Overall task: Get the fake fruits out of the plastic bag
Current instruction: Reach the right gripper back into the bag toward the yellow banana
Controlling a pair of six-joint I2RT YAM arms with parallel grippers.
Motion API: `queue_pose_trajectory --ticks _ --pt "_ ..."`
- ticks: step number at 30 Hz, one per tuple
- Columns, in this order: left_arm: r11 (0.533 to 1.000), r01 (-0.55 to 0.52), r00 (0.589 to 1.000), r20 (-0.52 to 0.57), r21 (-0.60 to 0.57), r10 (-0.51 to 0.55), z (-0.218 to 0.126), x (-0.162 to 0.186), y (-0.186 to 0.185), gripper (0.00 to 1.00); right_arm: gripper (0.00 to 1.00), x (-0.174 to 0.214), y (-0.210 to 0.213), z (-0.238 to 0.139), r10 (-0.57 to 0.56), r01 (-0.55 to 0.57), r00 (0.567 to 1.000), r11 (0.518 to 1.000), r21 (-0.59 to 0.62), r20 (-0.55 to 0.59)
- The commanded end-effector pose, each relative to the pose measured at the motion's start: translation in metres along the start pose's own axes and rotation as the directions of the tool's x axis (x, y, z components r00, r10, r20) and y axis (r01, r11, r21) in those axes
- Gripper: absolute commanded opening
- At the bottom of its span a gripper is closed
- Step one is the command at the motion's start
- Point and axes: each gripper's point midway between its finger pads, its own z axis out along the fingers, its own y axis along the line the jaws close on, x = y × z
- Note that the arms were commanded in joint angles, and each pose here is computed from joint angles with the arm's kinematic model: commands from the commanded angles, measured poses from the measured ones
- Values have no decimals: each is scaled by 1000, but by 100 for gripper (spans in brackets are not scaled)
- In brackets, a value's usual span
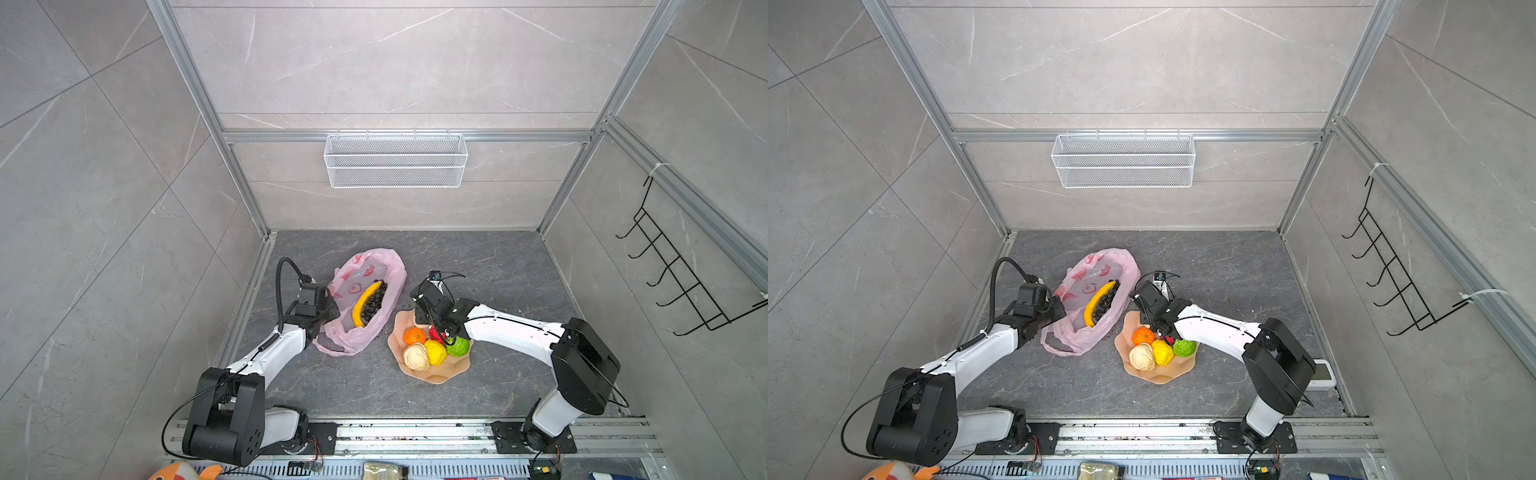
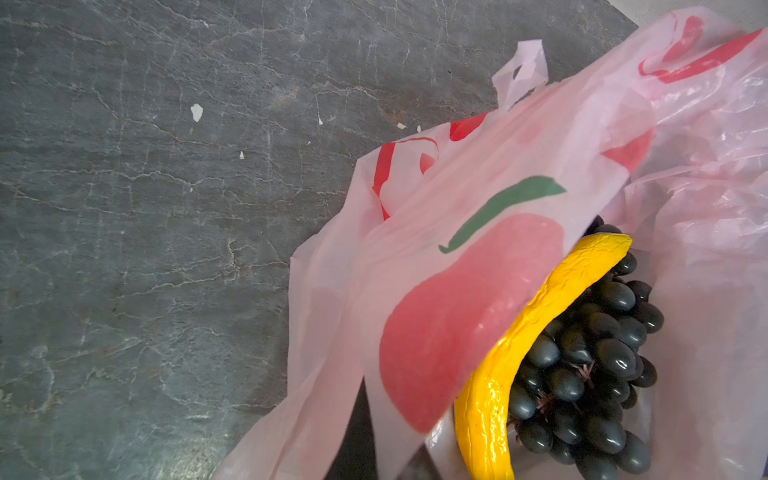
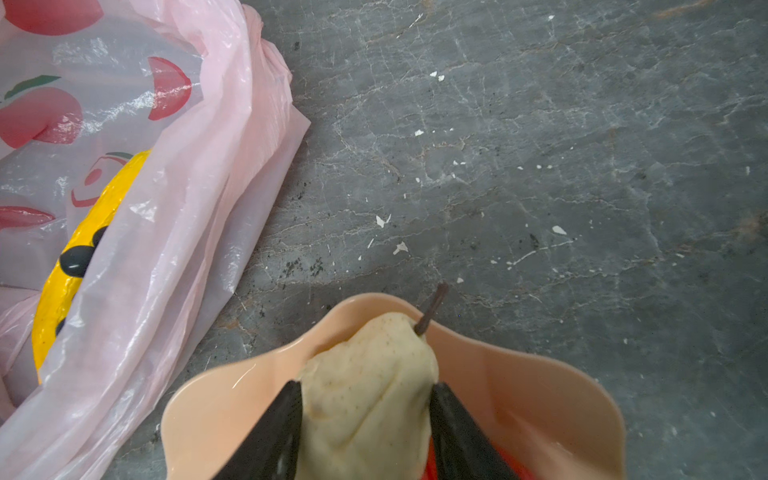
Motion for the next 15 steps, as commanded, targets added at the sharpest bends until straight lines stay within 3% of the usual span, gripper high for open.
queue_pose_trajectory --ticks 1,15 --pt "1000 2 999 35 9 -3 -4 -12 -3 0 51 13 -3 0 -13 13 999 1000 17 -29" --pt "1000 5 999 37 14 -5 -5 -12 -4 0 51 16 -3 -8 -14 15 1000 999 38 -23"
